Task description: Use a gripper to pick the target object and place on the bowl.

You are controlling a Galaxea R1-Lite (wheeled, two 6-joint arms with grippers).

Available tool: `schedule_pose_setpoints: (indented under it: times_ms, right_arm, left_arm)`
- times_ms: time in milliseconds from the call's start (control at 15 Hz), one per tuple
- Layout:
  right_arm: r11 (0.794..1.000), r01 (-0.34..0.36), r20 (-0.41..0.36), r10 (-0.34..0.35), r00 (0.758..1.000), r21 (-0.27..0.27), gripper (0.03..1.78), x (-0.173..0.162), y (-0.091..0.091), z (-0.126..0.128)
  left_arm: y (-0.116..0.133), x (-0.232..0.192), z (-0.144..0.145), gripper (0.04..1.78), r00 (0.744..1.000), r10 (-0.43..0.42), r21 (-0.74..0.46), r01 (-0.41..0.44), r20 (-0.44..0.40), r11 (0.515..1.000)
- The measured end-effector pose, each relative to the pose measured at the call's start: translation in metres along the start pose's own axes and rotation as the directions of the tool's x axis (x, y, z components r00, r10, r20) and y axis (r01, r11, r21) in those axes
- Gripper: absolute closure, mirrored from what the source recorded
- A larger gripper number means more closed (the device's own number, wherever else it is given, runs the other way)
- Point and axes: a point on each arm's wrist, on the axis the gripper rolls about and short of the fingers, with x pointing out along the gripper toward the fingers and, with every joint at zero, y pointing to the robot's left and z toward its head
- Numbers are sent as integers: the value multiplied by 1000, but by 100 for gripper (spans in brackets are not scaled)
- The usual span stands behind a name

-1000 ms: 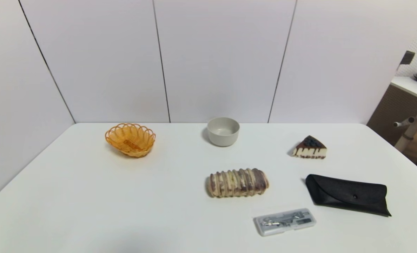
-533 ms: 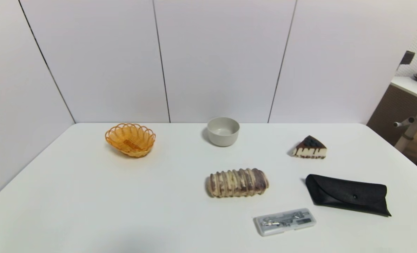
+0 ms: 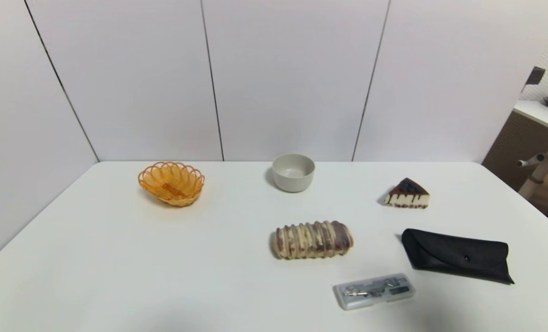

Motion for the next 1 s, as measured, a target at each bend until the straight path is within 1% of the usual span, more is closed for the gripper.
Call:
schedule_pose_setpoints:
  times_ms: [133,200,333,467,600,667,733,800,867,1000]
  right_arm:
    - [999,-36,-33,35,999,-14,10,47,-5,22]
    - [998,-57,-49,56,997,-17,10,72,-8,29]
    - [995,-103,-92,101,991,-13,10,125,-15,35]
    - [987,-160,-134,158,978,-5,10,174,-21,30]
    - [967,-257,-186,252,950,0,10,217,-26,13]
    - [954,-301,-217,293,931,-6,10,235,-27,1]
    - [943,-334,-250,319,914,-19,10,251,-28,-12]
    - [936,-350,-278,330,902,-24,10,264,-28,-24]
    - [932,-361,-313,340,887,-12,10,276,-27,-39]
    - [937,-348,-376,328,866,16,10,295,-22,-65]
  left_arm:
    - [0,0,0,13,1000,0,-1,0,0,1000]
    - [0,0,0,13,1000,1,-1,-1,0,1000]
    - [0,0,0,13,1000,0,0,0,0,1000]
    - [0,0,0,13,1000,0,-1,0,0,1000]
    - [0,0,0,13,1000,0,-1,0,0,1000]
    - [0,0,0,13,1000,0,0,0,0,1000]
    - [0,0,0,13,1000,0,0,0,0,1000]
    - [0,0,0,13,1000,0,0,0,0,1000]
    - [0,0,0,13,1000,0,-1,0,0,1000]
    - [0,0,0,13,1000,0,0,0,0,1000]
